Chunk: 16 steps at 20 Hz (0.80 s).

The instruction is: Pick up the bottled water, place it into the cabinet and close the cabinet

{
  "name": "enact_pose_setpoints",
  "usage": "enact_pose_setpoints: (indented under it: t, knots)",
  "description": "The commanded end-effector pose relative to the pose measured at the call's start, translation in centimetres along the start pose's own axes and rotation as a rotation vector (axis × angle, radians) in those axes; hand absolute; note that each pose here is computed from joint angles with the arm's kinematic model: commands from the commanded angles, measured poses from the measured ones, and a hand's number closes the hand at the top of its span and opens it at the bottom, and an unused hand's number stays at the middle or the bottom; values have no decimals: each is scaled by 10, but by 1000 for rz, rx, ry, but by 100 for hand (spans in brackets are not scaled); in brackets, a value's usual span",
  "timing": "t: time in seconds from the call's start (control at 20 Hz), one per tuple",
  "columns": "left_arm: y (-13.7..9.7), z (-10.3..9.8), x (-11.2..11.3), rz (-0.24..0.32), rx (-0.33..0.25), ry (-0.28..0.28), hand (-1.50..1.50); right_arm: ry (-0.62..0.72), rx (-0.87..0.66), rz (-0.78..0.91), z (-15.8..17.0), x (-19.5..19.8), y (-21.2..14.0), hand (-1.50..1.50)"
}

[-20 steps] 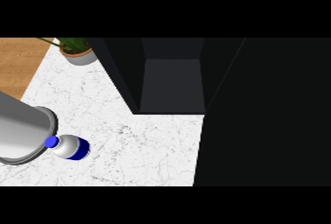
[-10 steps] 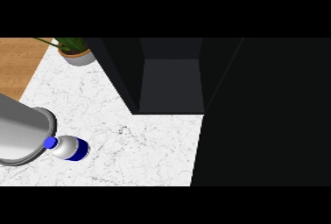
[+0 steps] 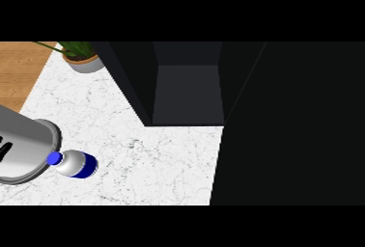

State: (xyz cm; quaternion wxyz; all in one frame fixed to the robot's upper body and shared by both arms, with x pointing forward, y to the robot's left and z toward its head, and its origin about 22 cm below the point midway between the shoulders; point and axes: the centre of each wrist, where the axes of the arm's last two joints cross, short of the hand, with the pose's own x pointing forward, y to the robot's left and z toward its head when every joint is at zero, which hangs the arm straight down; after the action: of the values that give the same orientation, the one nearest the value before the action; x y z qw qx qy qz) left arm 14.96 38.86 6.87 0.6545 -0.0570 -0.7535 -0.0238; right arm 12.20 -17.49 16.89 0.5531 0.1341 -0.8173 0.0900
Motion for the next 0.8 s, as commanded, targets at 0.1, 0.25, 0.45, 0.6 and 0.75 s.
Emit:
enact_pose_setpoints:
  t: [0.1, 0.25, 0.45, 0.6, 0.75]
  knots:
    - [13, -18, -27, -10, 17, 79, -150, -42, -21, 86, 9, 23, -4, -150]
    - [5, -16, -55, -21, 24, 83, -150, -47, -20, 79, 9, 21, -5, -150]
    - [27, -7, -82, -3, 19, 135, -150, -32, -31, 66, 13, 24, 5, -150]
    - [28, -7, -106, -4, 40, 165, -150, -46, -18, 82, 11, 24, 8, -150]
    - [39, -18, -117, 14, 51, 190, -150, -41, -10, 76, 19, 26, 11, -150]
